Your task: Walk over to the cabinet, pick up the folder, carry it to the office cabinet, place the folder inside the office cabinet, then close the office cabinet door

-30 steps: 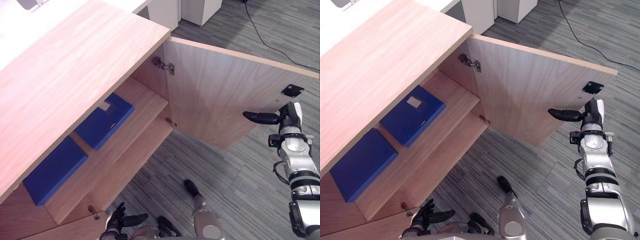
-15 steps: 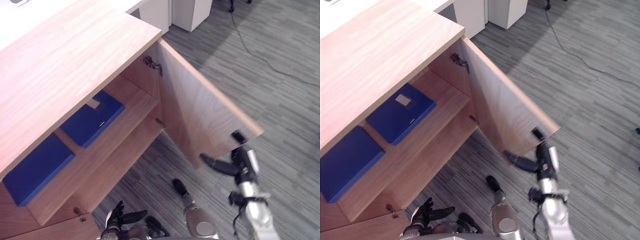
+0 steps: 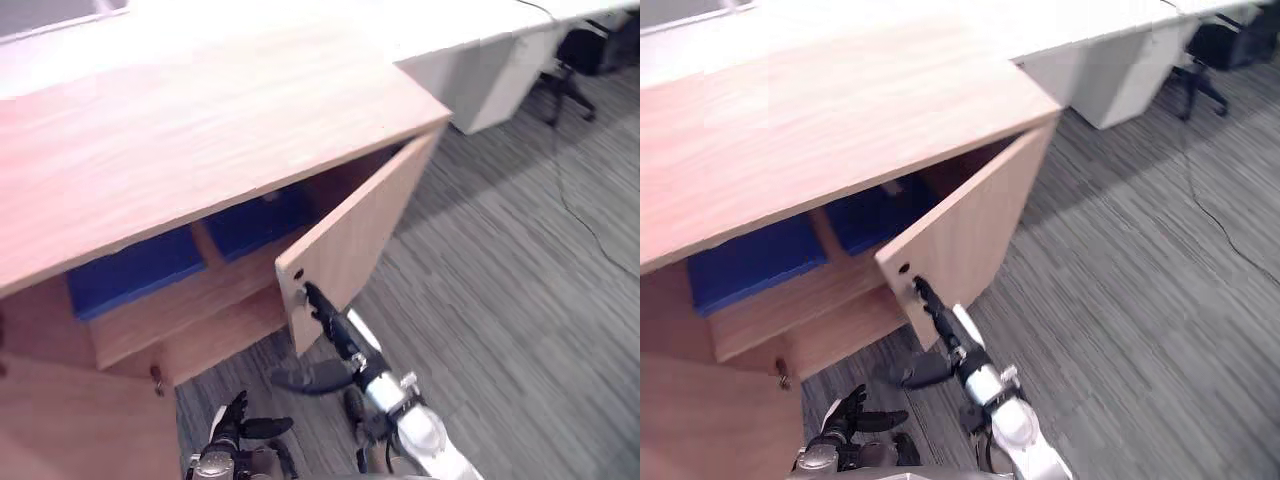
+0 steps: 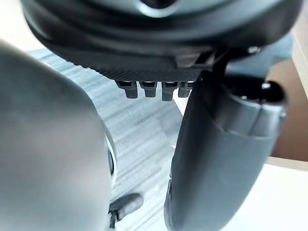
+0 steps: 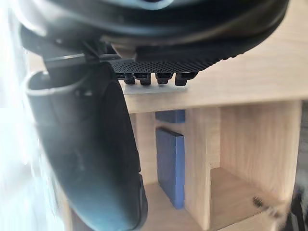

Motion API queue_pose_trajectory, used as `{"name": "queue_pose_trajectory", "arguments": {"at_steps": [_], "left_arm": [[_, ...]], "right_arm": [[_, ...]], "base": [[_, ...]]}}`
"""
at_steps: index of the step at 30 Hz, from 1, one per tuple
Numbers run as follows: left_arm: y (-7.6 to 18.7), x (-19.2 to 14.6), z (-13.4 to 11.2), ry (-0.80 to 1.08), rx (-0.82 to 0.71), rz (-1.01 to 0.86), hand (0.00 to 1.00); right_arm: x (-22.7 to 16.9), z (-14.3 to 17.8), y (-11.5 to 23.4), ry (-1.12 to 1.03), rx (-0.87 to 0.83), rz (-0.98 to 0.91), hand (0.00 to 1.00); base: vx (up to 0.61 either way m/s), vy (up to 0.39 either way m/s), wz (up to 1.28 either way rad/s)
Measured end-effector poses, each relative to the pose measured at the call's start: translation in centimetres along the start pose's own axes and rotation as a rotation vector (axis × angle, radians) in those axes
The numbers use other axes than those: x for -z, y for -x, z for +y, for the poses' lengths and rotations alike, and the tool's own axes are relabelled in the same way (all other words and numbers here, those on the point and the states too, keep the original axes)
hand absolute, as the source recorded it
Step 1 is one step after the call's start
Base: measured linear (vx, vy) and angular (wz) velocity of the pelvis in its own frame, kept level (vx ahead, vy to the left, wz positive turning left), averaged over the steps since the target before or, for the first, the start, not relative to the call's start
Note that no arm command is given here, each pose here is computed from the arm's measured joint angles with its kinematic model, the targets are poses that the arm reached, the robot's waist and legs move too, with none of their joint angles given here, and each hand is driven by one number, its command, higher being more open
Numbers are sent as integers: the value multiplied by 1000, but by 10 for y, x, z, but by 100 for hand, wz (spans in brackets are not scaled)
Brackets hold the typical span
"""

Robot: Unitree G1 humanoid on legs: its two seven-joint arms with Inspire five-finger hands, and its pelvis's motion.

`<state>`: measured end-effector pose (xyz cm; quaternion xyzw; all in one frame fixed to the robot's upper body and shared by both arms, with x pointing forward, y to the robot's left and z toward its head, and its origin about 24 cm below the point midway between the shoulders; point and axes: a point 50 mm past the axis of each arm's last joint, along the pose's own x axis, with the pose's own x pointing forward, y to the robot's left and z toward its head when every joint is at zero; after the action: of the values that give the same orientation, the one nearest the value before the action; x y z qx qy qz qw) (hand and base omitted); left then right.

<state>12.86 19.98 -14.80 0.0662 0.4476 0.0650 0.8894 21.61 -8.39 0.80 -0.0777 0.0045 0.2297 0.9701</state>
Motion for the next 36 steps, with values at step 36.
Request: {"name": "queue_pose_trajectory", "arguments": {"at_steps": [36], "left_arm": [[61, -80, 107, 432, -414, -599, 100]], "right_arm": [[123, -40, 40, -107, 402, 618, 100]], "base": [[0, -26, 72]]}}
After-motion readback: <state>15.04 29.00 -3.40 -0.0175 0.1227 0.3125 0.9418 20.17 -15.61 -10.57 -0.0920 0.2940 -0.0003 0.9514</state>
